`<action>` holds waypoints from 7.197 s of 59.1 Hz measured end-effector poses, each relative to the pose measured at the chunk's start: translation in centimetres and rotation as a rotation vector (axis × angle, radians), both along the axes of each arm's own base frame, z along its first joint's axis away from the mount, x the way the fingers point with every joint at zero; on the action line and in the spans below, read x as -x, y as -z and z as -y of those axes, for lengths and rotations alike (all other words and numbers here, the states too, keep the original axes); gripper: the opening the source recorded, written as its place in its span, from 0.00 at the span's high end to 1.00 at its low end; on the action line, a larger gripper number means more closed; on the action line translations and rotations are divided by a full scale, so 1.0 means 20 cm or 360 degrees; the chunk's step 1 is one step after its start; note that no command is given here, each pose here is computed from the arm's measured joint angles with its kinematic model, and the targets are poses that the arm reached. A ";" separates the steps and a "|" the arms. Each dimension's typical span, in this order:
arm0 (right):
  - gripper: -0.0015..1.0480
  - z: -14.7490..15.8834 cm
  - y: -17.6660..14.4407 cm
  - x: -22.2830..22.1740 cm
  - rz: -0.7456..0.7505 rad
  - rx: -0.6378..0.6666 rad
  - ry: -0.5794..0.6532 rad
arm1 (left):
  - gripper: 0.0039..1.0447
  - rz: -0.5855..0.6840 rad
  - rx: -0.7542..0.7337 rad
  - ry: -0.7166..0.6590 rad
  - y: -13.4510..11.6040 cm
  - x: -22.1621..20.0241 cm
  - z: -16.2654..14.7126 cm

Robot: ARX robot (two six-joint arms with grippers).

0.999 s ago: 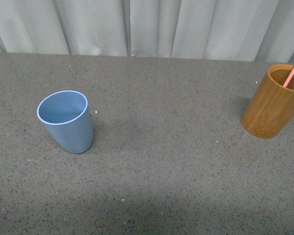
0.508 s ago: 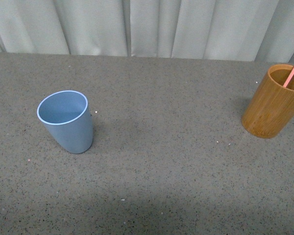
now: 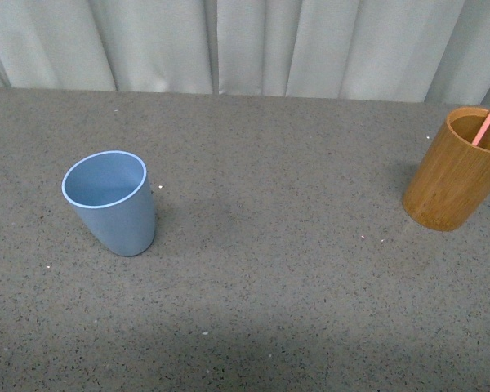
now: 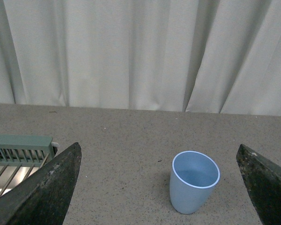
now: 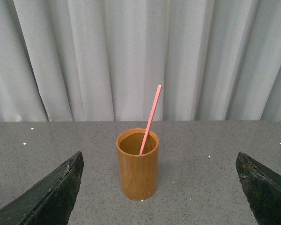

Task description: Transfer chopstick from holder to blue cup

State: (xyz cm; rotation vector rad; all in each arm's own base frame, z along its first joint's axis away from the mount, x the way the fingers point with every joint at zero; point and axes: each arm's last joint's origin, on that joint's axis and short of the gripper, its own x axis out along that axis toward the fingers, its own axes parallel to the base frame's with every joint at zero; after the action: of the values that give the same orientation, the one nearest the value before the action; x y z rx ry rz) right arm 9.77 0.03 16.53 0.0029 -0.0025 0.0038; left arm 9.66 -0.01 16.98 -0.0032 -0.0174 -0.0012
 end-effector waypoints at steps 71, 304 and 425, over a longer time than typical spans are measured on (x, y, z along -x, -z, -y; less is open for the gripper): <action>0.09 0.00 0.00 0.00 0.0001 0.0001 0.0001 | 0.06 -0.1163 0.0910 0.0006 0.15 -0.57 0.25; 0.09 0.00 0.00 0.00 0.0001 0.0001 0.0001 | 0.43 -0.1350 0.0545 0.0087 0.35 -0.97 0.99; 0.09 0.00 0.00 0.00 0.0001 0.0001 0.0004 | 0.97 -0.0111 0.0008 0.0002 0.02 -0.06 0.00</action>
State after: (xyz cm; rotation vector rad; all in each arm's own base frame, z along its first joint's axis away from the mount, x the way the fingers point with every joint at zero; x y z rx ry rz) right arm 9.76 0.02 16.53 0.0025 -0.0029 0.0015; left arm 10.89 -0.02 16.57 -0.0086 0.0521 -0.0021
